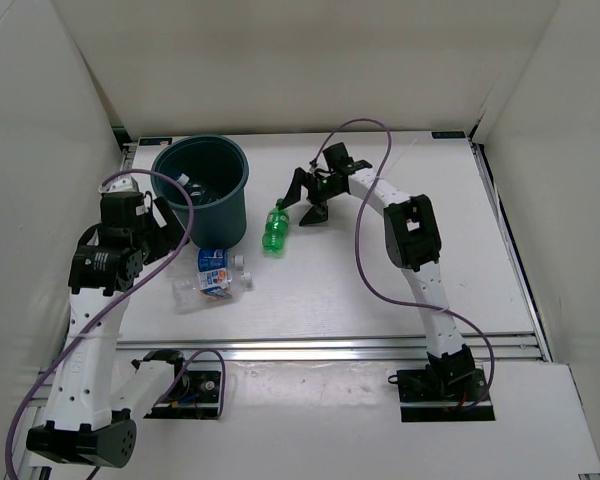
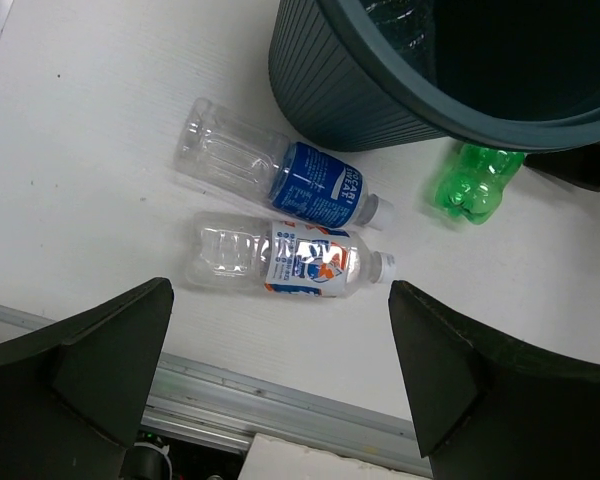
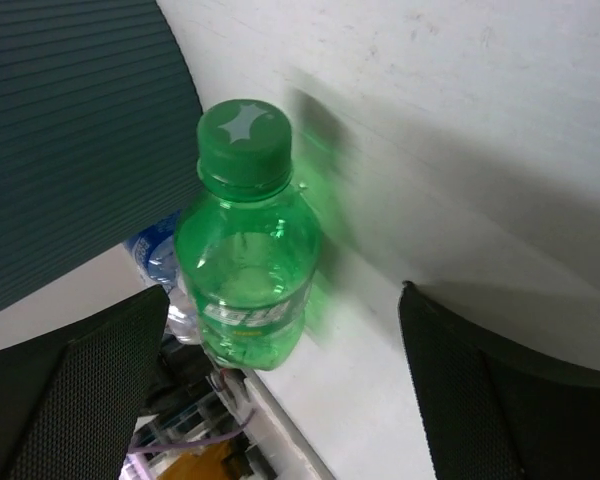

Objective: Put the plastic bottles in the bin

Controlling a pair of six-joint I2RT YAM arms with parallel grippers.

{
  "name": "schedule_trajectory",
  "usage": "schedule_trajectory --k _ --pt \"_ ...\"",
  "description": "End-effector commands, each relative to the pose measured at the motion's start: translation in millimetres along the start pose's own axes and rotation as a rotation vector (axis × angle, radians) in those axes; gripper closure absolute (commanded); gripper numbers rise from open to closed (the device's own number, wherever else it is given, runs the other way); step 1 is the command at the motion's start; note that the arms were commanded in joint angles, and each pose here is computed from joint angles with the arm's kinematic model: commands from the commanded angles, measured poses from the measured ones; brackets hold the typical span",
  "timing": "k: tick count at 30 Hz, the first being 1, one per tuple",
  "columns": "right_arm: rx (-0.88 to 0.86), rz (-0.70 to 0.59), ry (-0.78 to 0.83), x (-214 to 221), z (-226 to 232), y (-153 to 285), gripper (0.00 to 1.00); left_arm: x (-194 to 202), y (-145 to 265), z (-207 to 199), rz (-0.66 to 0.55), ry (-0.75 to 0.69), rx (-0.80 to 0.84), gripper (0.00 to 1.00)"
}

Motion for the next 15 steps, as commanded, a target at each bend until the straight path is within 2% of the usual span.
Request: schedule_trajectory --k 1,11,12,15 --pt "-0.062 0.042 -0.011 6 1 -20 0.0 -1 2 1 -0.004 0.022 -0.014 0.0" --pt "-0.152 0.092 -0.016 12 7 -55 0.0 -13 11 9 -0.014 -0.009 -0.093 0.0" --pt "-0.144 0.103 -0.031 17 1 -57 0.09 -11 12 11 -0.004 -0.012 -0.099 0.0" --pt "-0.132 0.104 -0.028 20 0 -54 0.26 -9 12 12 0.004 -0.014 -0.104 0.0"
Point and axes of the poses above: each gripper's point midway between its finger pads, its own y axis back along the fingers, its own z axis along the line the jaws close on, x = y × z, the point moved 2 cm from there along y, back along the fingers, and after that the axes turned 6 degrees about y, right-handed, at the moved point
